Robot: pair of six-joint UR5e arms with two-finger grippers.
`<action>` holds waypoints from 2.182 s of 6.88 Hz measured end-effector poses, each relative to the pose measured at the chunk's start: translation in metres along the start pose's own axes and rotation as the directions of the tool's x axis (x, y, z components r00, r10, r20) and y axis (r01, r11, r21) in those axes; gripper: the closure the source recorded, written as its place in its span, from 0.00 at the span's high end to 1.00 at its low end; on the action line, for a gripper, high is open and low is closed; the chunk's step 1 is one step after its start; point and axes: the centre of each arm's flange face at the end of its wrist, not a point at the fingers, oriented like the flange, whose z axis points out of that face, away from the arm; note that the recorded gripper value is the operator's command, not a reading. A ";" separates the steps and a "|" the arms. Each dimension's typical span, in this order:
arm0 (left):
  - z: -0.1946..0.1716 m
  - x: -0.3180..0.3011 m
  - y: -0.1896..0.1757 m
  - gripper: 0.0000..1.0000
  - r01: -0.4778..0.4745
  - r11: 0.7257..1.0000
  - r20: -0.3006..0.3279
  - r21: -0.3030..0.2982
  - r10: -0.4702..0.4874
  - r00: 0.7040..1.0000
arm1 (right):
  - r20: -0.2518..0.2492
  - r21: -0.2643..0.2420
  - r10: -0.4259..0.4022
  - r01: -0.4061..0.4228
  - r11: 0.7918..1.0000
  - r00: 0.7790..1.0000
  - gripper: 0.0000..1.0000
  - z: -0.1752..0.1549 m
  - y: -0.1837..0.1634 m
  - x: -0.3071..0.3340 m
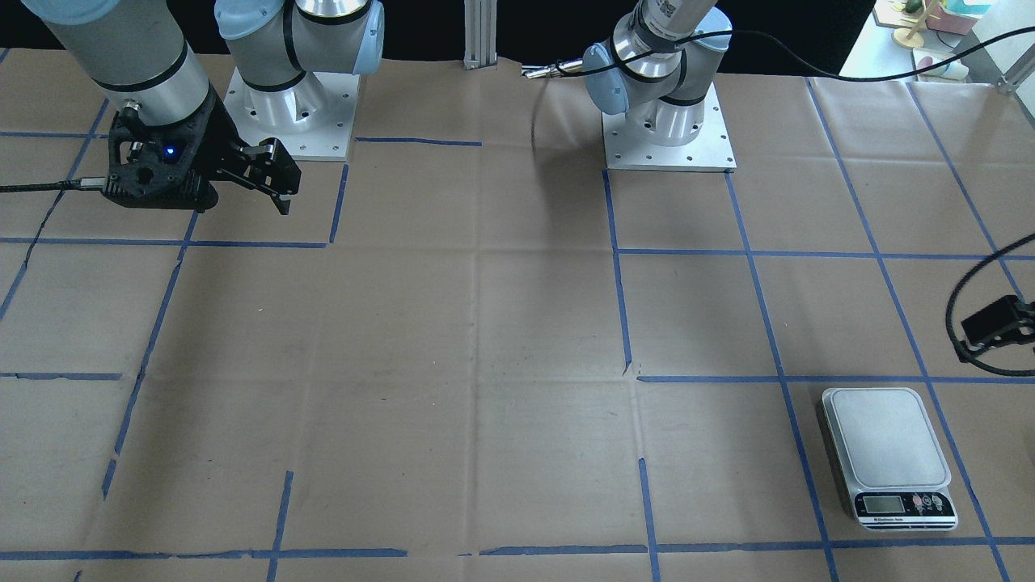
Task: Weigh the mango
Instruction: 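Move the left gripper down toward the red-yellow mango beside the scale, then close the left gripper on the mango and lift it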
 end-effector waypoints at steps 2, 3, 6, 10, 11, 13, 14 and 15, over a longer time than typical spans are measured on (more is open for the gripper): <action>0.037 -0.117 -0.024 1.00 -0.057 0.998 0.011 0.015 0.057 0.998 | 0.000 0.000 0.000 0.000 1.000 1.000 1.00 0.000 0.000 0.000; 0.057 -0.160 -0.035 1.00 -0.062 0.998 0.010 0.033 0.061 0.998 | 0.000 0.000 0.000 0.000 1.000 1.000 1.00 0.000 0.000 0.000; 0.124 -0.247 -0.061 1.00 -0.067 0.996 0.008 0.058 0.066 0.998 | 0.000 0.000 0.000 0.000 1.000 1.000 1.00 0.000 0.000 0.000; 0.203 -0.267 -0.068 1.00 -0.026 1.000 -0.052 0.008 0.027 0.998 | 0.000 0.000 0.000 0.000 1.000 1.000 1.00 0.000 0.000 0.000; 0.220 -0.266 -0.069 1.00 -0.008 1.000 -0.063 -0.005 0.008 0.998 | 0.000 0.000 0.000 0.000 1.000 1.000 1.00 0.000 0.000 0.000; 0.239 -0.266 -0.070 0.70 0.010 1.000 -0.075 -0.022 -0.012 0.997 | 0.000 0.000 0.000 0.000 1.000 1.000 1.00 0.000 0.000 0.000; 0.244 -0.265 -0.071 0.49 0.012 1.000 -0.079 -0.023 -0.013 0.997 | 0.000 0.000 0.000 0.000 1.000 1.000 1.00 0.000 0.000 0.000; 0.244 -0.264 -0.072 0.39 0.012 1.000 -0.081 -0.021 -0.014 0.997 | 0.000 0.000 0.000 0.000 1.000 1.000 1.00 0.000 0.000 0.000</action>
